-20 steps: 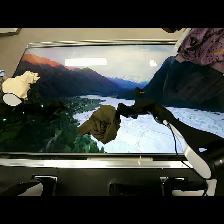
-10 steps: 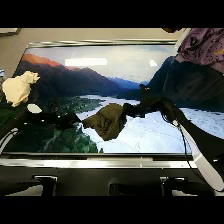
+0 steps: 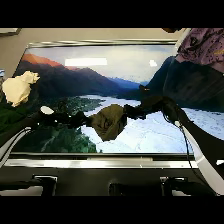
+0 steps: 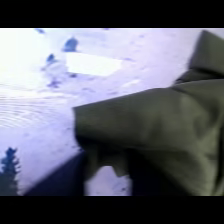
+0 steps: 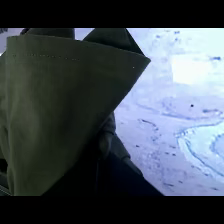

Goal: Fold the clothes and pants, and hang the long-sleeved shirts on hangers.

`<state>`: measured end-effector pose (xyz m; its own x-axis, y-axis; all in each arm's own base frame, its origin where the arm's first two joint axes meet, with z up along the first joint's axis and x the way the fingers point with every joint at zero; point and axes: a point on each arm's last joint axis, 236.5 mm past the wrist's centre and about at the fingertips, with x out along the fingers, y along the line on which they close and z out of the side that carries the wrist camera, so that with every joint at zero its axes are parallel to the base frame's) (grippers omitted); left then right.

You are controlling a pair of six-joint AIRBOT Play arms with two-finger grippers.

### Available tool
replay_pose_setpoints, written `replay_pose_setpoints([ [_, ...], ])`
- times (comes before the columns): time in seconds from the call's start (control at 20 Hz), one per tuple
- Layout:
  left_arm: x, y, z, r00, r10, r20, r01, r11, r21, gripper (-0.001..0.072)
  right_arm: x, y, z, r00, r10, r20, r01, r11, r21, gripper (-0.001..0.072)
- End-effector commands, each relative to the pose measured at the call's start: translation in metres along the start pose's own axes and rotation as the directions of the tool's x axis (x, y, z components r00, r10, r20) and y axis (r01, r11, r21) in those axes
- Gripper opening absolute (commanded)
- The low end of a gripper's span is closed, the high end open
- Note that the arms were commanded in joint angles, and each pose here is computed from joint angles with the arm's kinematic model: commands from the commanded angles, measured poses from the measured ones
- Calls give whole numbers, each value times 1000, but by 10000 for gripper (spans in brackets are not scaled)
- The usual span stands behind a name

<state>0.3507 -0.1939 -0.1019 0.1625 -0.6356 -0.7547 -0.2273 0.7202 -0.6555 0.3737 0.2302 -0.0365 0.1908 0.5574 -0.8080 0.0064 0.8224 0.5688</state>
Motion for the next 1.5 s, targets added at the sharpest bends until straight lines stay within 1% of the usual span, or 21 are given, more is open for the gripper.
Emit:
replay_pose_setpoints([
  [0.0,4,-12,3,999,-36,9,36,999,-5,14,-12,0,3,999,-22,26,23,999,-44,25],
  [0.05,-5,-20,9,998,-52,25,52,999,12,13,-20,-2,8,998,-45,53,49,996,-77,25],
  [0.15,-36,-45,33,991,-96,96,89,993,76,11,-49,-4,27,984,-124,132,143,978,-152,25],
  [0.25,-89,-81,66,965,-149,215,111,978,176,10,-103,11,66,941,-178,289,251,939,-236,25],
  [0.35,-166,-125,99,906,-209,368,105,953,283,10,-179,40,107,857,-192,478,355,892,-278,25],
  [0.4,-209,-145,109,866,-229,445,79,941,330,10,-226,57,122,796,-186,576,407,869,-281,25],
  [0.5,-304,-183,113,759,-250,601,-33,907,420,10,-323,90,132,654,-149,742,485,834,-261,25],
  [0.6,-383,-209,94,648,-253,719,-169,872,460,10,-413,118,116,516,-92,851,518,825,-225,26],
  [0.7,-446,-230,60,531,-269,803,-275,842,464,11,-482,137,81,415,-25,910,509,835,-209,26],
  [0.8,-485,-246,14,451,-324,831,-310,816,487,10,-528,145,39,348,32,937,487,848,-210,26],
  [0.95,-520,-258,-49,374,-388,842,-305,806,507,11,-573,146,-12,270,86,959,469,858,-209,26],
  [1.1,-541,-254,-73,306,-387,870,-295,830,473,11,-593,150,-25,213,120,970,433,878,-204,26],
  [1.15,-541,-251,-71,306,-374,875,-295,837,461,11,-589,150,-18,217,112,970,428,882,-198,26],
  [1.25,-525,-242,-50,347,-336,876,-282,853,439,11,-567,144,18,244,53,968,461,872,-164,26],
  [1.35,-490,-221,-12,430,-260,865,-266,879,396,11,-525,133,75,286,-39,958,469,877,-104,27],
  [1.45,-438,-187,39,537,-147,831,-256,910,327,11,-450,120,141,375,-112,920,466,881,-83,28],
])
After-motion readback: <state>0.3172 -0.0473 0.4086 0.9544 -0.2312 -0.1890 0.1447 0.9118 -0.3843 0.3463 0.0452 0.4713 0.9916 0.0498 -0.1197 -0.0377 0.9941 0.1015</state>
